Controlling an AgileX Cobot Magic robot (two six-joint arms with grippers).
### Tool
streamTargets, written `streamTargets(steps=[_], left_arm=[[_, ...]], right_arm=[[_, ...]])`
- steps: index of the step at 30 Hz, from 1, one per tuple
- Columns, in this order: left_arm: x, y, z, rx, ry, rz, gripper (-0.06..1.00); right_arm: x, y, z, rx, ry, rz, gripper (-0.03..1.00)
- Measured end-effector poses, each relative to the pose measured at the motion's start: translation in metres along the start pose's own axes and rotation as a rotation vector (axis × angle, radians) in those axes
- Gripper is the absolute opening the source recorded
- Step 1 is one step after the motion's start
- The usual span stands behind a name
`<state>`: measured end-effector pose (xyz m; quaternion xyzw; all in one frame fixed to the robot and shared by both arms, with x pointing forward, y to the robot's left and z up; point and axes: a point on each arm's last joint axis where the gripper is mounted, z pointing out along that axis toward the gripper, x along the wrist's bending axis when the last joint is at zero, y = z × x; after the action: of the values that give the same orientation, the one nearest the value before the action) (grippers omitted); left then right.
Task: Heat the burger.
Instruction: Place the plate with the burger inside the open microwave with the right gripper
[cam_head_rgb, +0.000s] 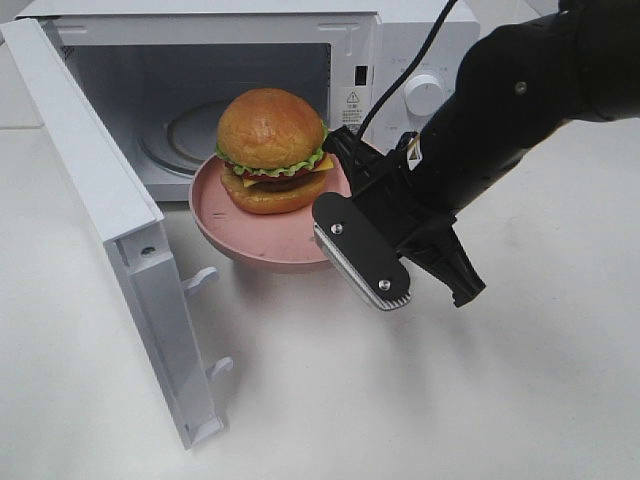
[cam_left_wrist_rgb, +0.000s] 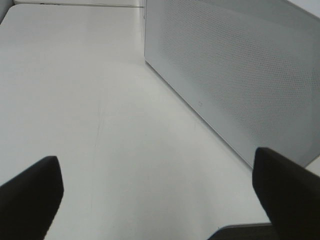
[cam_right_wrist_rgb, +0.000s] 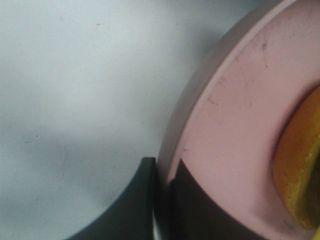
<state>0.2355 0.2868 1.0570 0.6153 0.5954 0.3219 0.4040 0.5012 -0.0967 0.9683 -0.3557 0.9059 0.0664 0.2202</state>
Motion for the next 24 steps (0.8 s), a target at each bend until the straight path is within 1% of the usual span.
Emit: streamTargets(steps=[6,8,9,11,13,19,21,24], left_arm=[[0.0,0.0,0.0,0.0,0.0,0.0,0.97],[0.0,0.0,0.0,0.0,0.0,0.0,0.97],[0.0,0.0,0.0,0.0,0.0,0.0,0.97],[0.0,0.0,0.0,0.0,0.0,0.0,0.97],[0.0,0.0,0.0,0.0,0.0,0.0,0.97],[0.0,0.0,0.0,0.0,0.0,0.0,0.97],[0.0,0.0,0.0,0.0,0.0,0.0,0.97],[0.0,0.0,0.0,0.0,0.0,0.0,0.97]], right_arm=[[-0.017,-0.002,0.013,-0.004,0.033,-0.003,0.04],[-0.019,-0.002,0.014,-0.004,0.035,-0.002,0.04],[-0.025,-0.002,0.016,-0.005,0.034,-0.002,0.04],[-0.028,-0.003,0.017,-0.005,0.036,-0.002,0.04],[-0.036,-0.003,0.022,-0.004,0.031,-0.003,0.04],[-0.045,-0.004,0.027,-0.004,0.022,-0.002,0.04],[-0.051,-0.005,0.034,-0.007,0.034,0.001,0.04],[-0.052,-0.005,0.036,-0.007,0.037,0.001,0.04]])
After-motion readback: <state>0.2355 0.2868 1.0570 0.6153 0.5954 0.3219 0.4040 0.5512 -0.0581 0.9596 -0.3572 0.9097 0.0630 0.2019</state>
